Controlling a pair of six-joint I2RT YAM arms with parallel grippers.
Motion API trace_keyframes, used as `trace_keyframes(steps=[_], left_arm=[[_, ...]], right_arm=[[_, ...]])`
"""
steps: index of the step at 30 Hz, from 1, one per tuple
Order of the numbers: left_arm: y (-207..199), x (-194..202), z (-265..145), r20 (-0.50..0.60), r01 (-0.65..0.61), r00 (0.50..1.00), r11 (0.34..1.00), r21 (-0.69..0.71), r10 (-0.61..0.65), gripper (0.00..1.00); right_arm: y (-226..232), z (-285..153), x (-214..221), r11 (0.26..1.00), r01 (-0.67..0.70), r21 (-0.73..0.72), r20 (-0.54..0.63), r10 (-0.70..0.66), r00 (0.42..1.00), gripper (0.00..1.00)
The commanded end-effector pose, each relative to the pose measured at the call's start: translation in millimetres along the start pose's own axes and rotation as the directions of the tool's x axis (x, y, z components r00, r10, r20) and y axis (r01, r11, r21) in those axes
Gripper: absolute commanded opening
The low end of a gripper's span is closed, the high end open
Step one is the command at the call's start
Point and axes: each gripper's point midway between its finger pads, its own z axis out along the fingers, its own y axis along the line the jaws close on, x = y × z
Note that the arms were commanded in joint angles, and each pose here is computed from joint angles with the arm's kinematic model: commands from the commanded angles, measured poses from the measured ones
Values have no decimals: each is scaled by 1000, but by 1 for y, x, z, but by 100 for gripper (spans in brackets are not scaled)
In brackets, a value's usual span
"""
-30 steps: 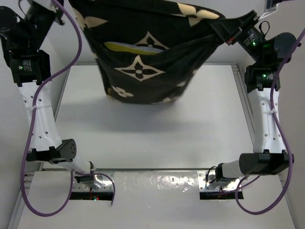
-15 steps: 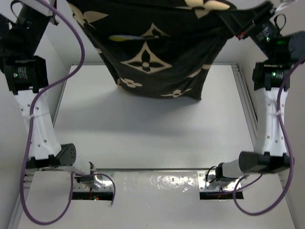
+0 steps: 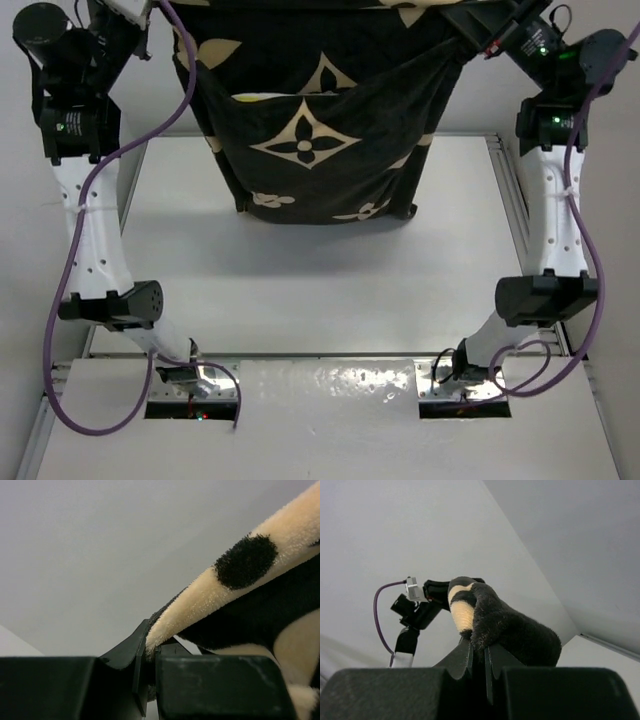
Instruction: Put the pillow into the pillowcase
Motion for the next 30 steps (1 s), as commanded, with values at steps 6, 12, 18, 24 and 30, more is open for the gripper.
trace_keyframes(steps=[6,12,18,24,30], left_arm=[[137,-138,-131,41,-239,945,773,-588,323,0],[94,-1,-44,-147,-190,979,903,-385,143,0],[93,-22,-46,-69,-70,997,920,-387,47,0],[111,-128,-111,145,-71,977,875,-479,158,0],[130,-196,-166,231,-92,933,804,-587,275,0]], right_arm=[[152,-46,-64,904,425,38,334,-412,847,0],[9,-12,-59,976,167,142,211,-195,958,0],[49,1,-71,985,170,12,228,-168,959,0],[156,-33,-66,916,400,-36,321,-369,872,0],[242,-63,-54,836,544,-70,387,-480,787,0]])
